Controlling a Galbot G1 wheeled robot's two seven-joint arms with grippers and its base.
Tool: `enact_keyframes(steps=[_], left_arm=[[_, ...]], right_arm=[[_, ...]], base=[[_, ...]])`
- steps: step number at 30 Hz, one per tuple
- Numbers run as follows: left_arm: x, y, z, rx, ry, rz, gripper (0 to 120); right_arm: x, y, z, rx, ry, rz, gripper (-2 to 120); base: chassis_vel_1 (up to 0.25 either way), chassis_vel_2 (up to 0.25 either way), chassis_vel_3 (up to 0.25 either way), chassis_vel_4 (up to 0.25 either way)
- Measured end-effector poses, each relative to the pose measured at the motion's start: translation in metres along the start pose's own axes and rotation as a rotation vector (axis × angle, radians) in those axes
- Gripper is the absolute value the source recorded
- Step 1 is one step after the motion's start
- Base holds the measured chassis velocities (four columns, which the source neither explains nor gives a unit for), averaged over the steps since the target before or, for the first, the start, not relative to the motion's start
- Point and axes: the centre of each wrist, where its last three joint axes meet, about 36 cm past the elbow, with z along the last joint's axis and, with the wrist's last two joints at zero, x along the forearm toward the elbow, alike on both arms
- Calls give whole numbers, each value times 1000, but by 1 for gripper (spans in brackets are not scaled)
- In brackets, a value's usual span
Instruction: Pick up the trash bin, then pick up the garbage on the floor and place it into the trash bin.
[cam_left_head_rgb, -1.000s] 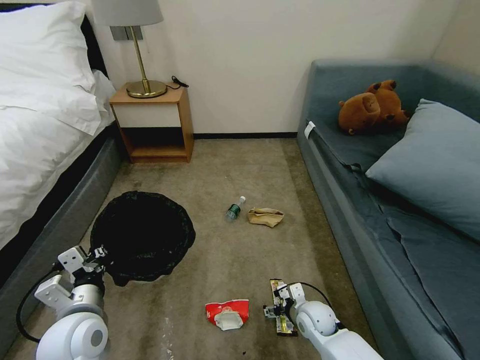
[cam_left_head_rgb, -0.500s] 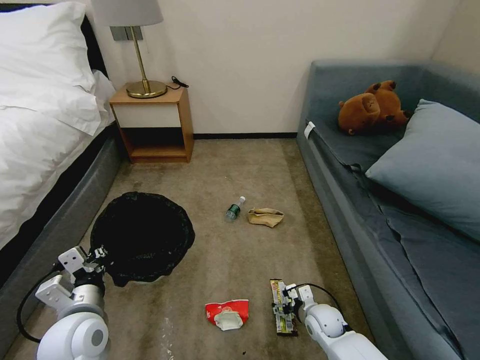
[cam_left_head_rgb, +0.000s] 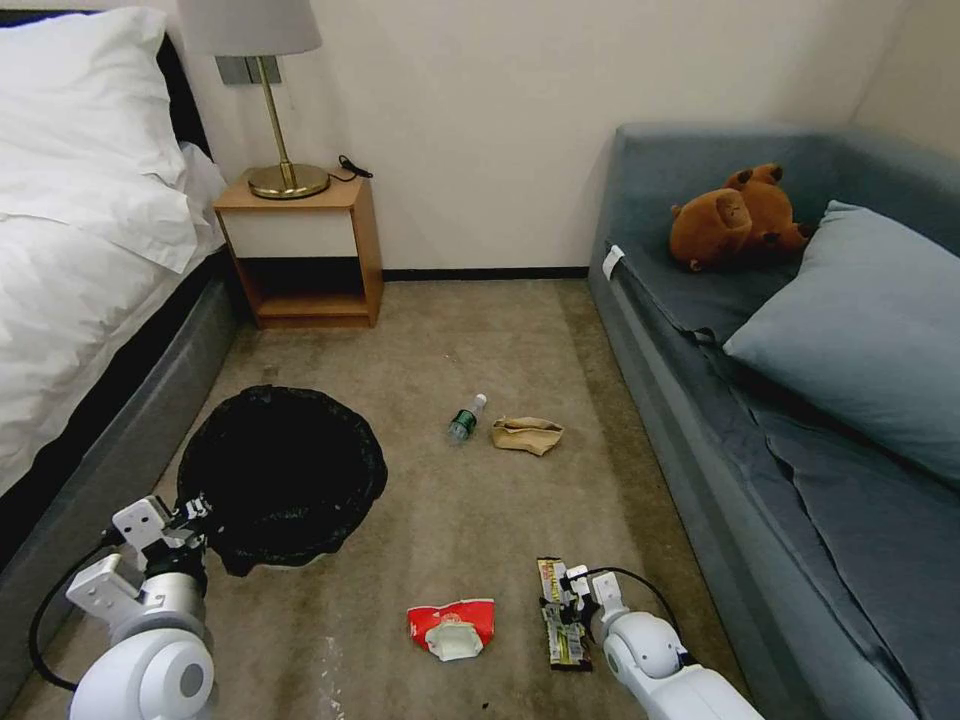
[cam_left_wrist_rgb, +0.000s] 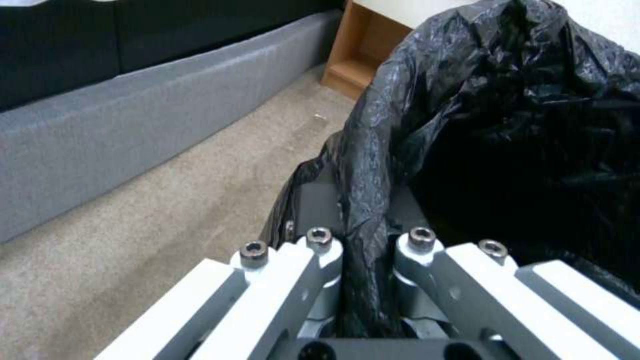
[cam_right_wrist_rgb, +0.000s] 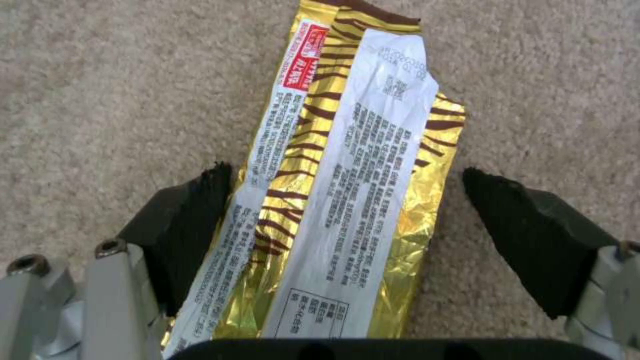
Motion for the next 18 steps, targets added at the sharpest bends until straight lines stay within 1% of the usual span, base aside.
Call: enact_keyframes(steps=[10,11,12,14,16,18], left_arm=[[-1,-1,-1,2,-4,2,4],[-2,-1,-1,2,-4,2,4],[-2,-1,-1,2,-4,2,4],[-3,-1,-1,3,-3,0,4],[-3,-1,-1,4,-2,0,4],[-3,-1,-1,6,-2,0,4]], right_arm=[[5,-7,10,7,5,13,85],[8,-6,9,10,-1,15,82],[8,-6,9,10,-1,15,82],[14,-7,7,11,-9,14,73],[16,-7,6,11,-11,13,71],[20,-8,4,12,-16,19,64]], base=[[0,0,0,0],[0,0,0,0],[0,0,0,0],[0,0,0,0],[0,0,0,0],[0,0,0,0]])
